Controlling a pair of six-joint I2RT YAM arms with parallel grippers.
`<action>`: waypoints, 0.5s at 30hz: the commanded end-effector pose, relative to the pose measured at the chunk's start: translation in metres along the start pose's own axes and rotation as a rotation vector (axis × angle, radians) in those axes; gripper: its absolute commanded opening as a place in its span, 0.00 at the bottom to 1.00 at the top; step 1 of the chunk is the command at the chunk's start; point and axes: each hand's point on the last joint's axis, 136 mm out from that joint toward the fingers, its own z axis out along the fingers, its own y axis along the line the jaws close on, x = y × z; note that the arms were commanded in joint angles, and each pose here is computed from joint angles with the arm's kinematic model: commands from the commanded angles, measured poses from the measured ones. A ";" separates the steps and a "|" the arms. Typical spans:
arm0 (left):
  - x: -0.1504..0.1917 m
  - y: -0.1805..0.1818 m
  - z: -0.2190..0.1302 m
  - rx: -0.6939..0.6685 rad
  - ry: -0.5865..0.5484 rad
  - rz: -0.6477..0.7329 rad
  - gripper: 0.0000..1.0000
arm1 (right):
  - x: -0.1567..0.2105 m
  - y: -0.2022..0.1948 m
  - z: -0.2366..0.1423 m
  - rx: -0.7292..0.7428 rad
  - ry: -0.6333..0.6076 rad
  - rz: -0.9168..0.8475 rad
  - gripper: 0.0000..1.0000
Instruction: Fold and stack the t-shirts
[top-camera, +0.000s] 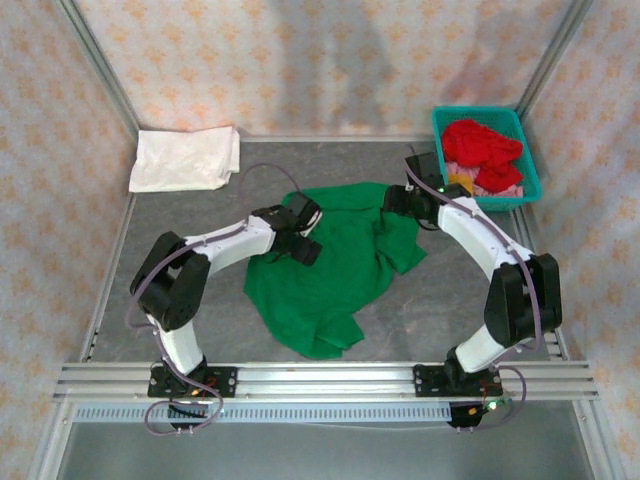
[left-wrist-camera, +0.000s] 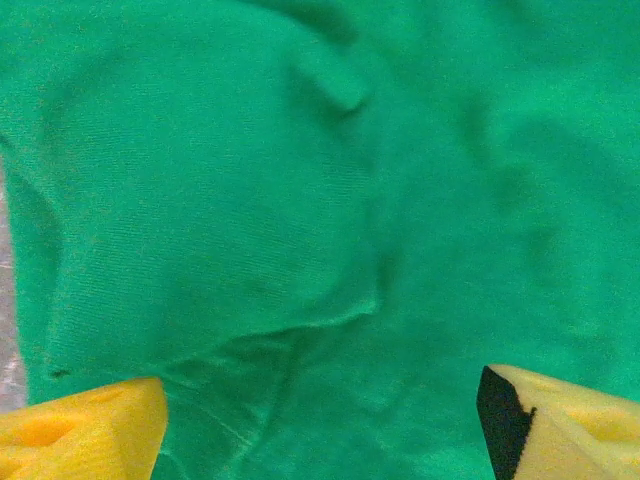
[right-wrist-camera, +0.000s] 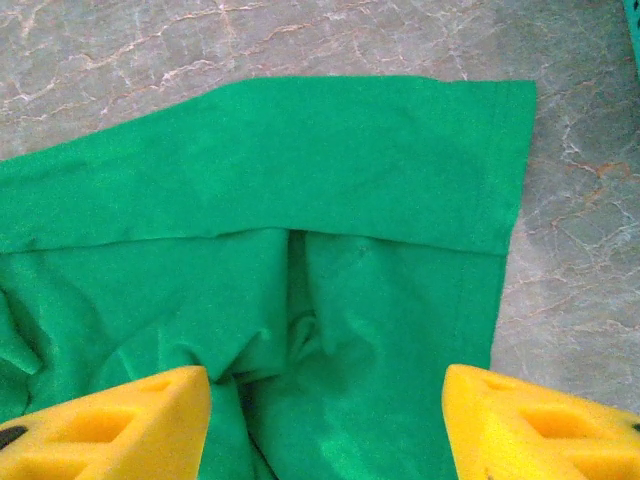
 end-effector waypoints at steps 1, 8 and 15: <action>-0.017 0.031 0.003 -0.152 -0.055 -0.032 0.81 | -0.011 0.005 -0.004 -0.028 -0.051 0.033 0.63; -0.019 0.048 0.016 -0.181 -0.036 -0.062 0.29 | -0.009 -0.003 -0.001 -0.026 -0.056 0.056 0.63; -0.039 0.078 -0.035 -0.236 -0.127 -0.144 0.00 | -0.007 -0.022 0.004 0.056 -0.031 0.065 0.63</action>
